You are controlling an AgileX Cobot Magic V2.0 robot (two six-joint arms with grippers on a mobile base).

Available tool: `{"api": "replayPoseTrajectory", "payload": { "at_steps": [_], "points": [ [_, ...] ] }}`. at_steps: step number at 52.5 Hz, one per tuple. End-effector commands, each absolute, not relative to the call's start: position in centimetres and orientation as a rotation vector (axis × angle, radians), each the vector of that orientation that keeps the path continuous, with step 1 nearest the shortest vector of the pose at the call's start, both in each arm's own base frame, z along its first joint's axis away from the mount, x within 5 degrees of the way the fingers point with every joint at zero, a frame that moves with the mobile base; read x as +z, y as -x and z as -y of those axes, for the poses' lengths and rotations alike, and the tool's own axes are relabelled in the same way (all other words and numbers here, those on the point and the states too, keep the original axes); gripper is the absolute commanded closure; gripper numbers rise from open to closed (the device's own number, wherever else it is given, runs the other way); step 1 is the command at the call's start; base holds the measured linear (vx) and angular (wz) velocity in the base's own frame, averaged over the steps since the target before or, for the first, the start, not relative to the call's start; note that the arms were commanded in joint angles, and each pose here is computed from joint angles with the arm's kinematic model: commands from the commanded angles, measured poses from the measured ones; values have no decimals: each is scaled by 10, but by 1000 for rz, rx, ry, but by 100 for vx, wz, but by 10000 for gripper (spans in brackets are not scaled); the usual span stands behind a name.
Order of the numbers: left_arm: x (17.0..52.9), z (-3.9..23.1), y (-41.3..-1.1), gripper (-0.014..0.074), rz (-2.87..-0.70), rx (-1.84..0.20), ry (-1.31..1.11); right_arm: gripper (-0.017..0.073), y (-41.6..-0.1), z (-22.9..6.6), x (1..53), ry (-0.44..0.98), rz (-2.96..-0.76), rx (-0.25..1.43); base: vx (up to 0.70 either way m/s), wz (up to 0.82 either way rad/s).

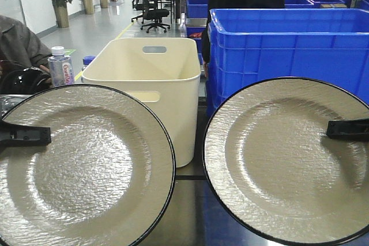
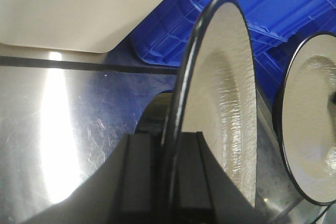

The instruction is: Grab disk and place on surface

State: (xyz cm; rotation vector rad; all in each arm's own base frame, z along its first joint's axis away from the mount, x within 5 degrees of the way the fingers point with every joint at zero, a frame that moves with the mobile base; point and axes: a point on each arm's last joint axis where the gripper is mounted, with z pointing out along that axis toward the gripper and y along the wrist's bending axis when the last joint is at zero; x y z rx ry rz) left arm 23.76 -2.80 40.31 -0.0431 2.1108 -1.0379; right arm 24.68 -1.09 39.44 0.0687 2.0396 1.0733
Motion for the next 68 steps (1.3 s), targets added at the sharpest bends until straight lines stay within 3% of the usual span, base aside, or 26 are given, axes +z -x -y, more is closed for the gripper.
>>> {"api": "replayPoseTrajectory", "payload": {
  "at_steps": [1, 51, 57, 68],
  "points": [
    [429, 32, -232, 596, -1964, -1138, 86, 568, -241, 7, 420, -78, -1891, 1156, 7, -10],
    [428, 29, -235, 596, -1950, -1072, 71, 568, -241, 7, 421, -82, -1888, 1155, 1, -2],
    [414, 26, -243, 596, -2043, -992, 2, 568, -242, 6, 425, -94, -1848, 1189, 0, 0],
    [378, 42, -274, 596, -2162, -1157, 24, 568, -241, 5, 435, -80, -1733, 1262, 0, 0]
  ]
}}
